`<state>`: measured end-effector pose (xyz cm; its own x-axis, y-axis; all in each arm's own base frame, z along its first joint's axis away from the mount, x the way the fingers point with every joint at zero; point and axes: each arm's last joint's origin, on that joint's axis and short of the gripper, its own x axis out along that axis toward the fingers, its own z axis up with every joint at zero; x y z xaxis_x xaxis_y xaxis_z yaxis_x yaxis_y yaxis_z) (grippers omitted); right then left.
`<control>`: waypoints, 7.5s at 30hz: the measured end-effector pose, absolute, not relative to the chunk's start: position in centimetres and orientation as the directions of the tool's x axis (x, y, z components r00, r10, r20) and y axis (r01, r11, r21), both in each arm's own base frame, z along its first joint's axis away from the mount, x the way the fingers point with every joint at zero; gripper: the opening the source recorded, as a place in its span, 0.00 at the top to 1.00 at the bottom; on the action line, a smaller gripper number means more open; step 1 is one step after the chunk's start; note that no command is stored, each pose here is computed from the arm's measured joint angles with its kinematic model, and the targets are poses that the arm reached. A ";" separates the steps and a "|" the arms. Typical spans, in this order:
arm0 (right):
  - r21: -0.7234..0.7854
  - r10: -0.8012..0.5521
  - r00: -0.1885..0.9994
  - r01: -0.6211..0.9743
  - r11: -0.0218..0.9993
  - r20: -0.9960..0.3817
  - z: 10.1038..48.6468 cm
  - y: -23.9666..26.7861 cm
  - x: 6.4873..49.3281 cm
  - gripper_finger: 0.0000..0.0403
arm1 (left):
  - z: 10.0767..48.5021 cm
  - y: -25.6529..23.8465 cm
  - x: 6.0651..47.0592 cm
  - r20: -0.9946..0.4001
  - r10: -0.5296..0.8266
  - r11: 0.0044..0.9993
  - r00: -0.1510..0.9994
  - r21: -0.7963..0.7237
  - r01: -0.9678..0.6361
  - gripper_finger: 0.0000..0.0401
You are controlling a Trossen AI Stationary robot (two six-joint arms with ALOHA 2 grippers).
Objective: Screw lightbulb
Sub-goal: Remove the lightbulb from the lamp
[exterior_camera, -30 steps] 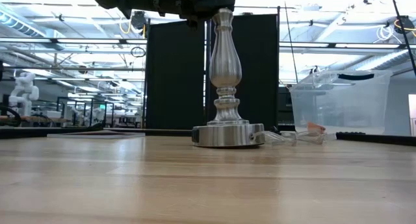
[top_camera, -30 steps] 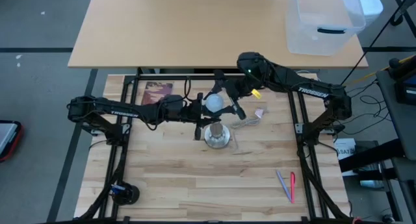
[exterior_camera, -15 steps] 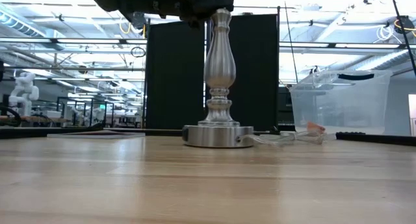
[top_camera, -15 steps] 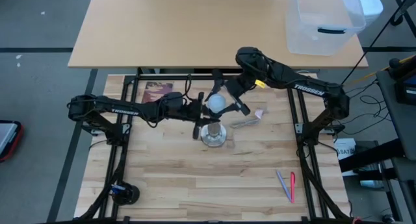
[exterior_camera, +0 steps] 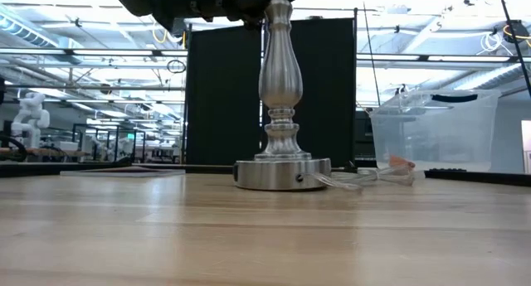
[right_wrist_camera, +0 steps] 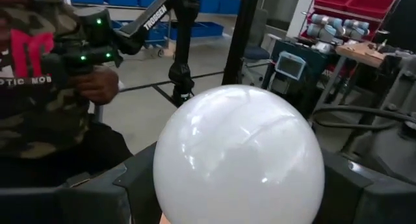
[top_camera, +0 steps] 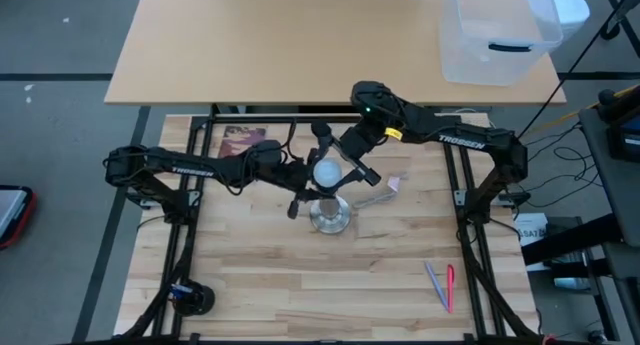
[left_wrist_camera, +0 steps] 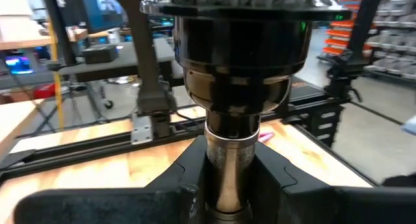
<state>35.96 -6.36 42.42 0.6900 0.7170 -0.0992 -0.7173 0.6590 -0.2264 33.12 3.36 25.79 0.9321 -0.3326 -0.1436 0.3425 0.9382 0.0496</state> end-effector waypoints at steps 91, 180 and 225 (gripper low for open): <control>-0.091 -0.203 0.892 0.182 0.979 -0.403 47.1 -1.2 33.1 0.21 | 25.7 5.4 33.1 -0.168 -0.031 0.999 0.985 -0.028 0.027 0.82; -0.263 0.693 0.693 -0.719 0.644 -0.198 45.0 -8.9 35.2 0.32 | 25.5 4.8 32.6 -0.168 -0.449 0.892 0.877 -0.028 0.451 0.82; -0.310 0.524 0.852 -0.502 0.808 -0.014 50.5 -4.8 33.8 0.16 | 25.4 5.4 32.5 -0.178 -0.405 0.914 0.897 -0.043 0.404 0.82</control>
